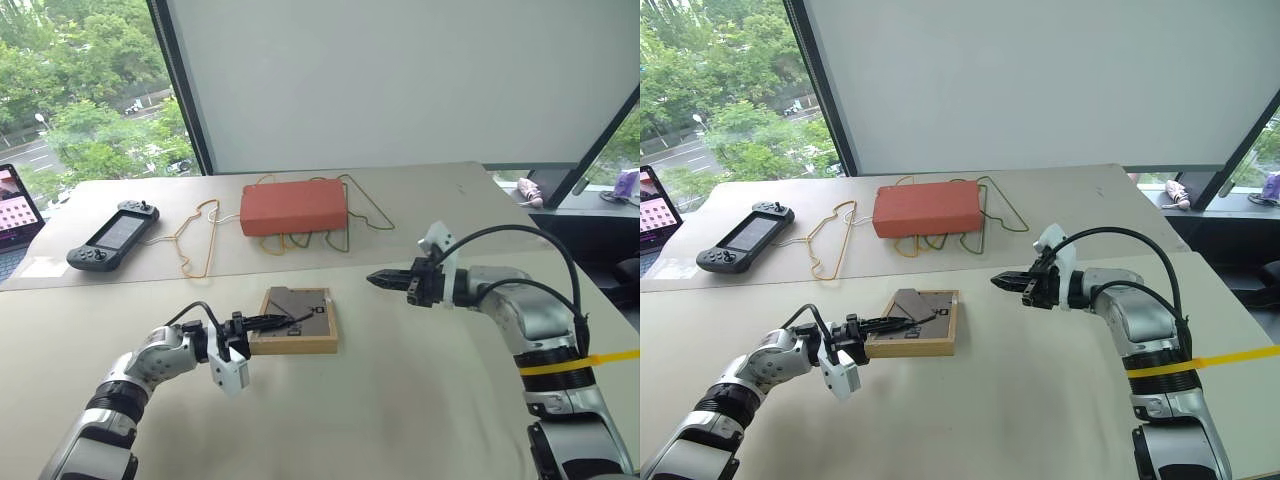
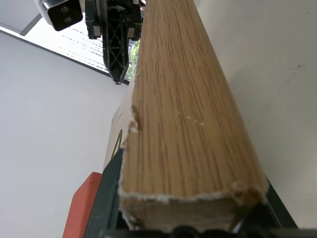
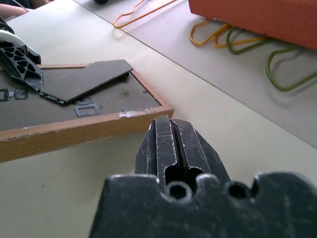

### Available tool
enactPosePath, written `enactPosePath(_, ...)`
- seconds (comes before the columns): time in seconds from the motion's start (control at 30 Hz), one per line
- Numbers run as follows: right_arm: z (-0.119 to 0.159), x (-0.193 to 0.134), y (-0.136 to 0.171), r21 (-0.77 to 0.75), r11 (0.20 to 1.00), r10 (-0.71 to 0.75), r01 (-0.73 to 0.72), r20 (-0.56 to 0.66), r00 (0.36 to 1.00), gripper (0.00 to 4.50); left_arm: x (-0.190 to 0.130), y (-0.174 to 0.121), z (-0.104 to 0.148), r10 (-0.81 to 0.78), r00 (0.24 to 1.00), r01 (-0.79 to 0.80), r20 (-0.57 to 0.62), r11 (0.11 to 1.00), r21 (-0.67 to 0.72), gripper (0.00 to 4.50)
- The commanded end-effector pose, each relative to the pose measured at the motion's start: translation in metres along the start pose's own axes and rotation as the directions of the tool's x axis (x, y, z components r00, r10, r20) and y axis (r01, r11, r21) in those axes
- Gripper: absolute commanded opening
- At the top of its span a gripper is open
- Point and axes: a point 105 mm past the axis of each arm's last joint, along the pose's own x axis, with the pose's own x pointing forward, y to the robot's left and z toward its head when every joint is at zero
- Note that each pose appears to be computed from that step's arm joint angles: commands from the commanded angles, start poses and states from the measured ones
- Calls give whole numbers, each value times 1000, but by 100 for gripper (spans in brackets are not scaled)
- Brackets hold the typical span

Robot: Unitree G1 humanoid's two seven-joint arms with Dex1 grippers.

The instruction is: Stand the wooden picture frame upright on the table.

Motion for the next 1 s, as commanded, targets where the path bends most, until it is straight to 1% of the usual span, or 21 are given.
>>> enactPosePath(0.03, 26, 12, 17, -14, 998, 66, -65, 52, 996, 0, 0, 9, 8, 15, 999, -19, 47, 997, 73, 109)
enactPosePath(0.1, 35, 21, 23, 44, 995, 90, -92, 60, 994, 0, 1, 10, 19, 0, 995, -14, 102, 991, 135, 109)
enactPosePath(0.2, 40, 36, 35, 115, 984, 132, -135, 33, 991, 0, 0, 10, 28, -28, 989, -4, 148, 978, 209, 109)
enactPosePath(0.3, 41, 48, 50, 187, 964, 192, -191, 12, 981, 0, -1, 6, 33, -74, 985, 29, 154, 960, 277, 109)
enactPosePath(0.4, 36, 59, 62, 212, 954, 226, -213, -35, 974, 0, -1, 5, 31, -80, 987, 35, 141, 954, 298, 109)
enactPosePath(0.47, 25, 62, 63, 194, 959, 226, -205, -91, 970, 58, 0, 8, 30, -78, 988, 29, 135, 944, 330, 109)
enactPosePath(0.5, 17, 64, 62, 160, 967, 218, -196, -130, 967, 85, 0, 10, 30, -76, 988, 25, 137, 939, 342, 109)
enactPosePath(0.53, 9, 66, 58, 116, 978, 192, -174, -164, 968, 128, 2, 11, 31, -70, 987, 16, 143, 939, 344, 109)
enactPosePath(0.57, 4, 68, 56, 84, 983, 175, -161, -187, 967, 150, 2, 12, 31, -66, 987, 11, 148, 939, 345, 109)
enactPosePath(0.6, 0, 70, 55, 32, 986, 167, -164, -197, 966, 182, 3, 12, 31, -60, 986, 3, 154, 938, 347, 109)
enactPosePath(0.63, -1, 72, 54, -2, 985, 166, -170, -199, 966, 230, 4, 13, 31, -57, 986, -2, 158, 937, 348, 109)
enactPosePath(0.7, -6, 75, 51, -37, 985, 155, -166, -204, 967, 294, 4, 13, 32, -56, 985, -6, 164, 936, 353, 109)
enactPosePath(0.73, -8, 77, 49, -46, 986, 148, -160, -207, 967, 316, 4, 13, 32, -55, 985, -8, 166, 935, 354, 109)
enactPosePath(0.8, -12, 80, 46, -38, 988, 141, -153, -214, 967, 400, 4, 12, 32, -53, 984, -10, 168, 935, 353, 109)
enactPosePath(0.83, -13, 81, 46, -1, 988, 148, -152, -218, 965, 430, 3, 12, 32, -56, 984, -7, 168, 935, 355, 109)
enactPosePath(0.87, -13, 82, 47, 40, 986, 165, -160, -213, 963, 445, 3, 12, 32, -57, 985, -6, 166, 934, 357, 109)
enactPosePath(0.97, -3, 81, 57, 163, 961, 248, -223, -157, 956, 445, 2, 12, 29, -56, 986, -5, 158, 933, 361, 109)
enactPosePath(1.0, -2, 78, 59, 182, 954, 269, -240, -161, 950, 445, 2, 12, 29, -56, 986, -4, 156, 933, 361, 109)
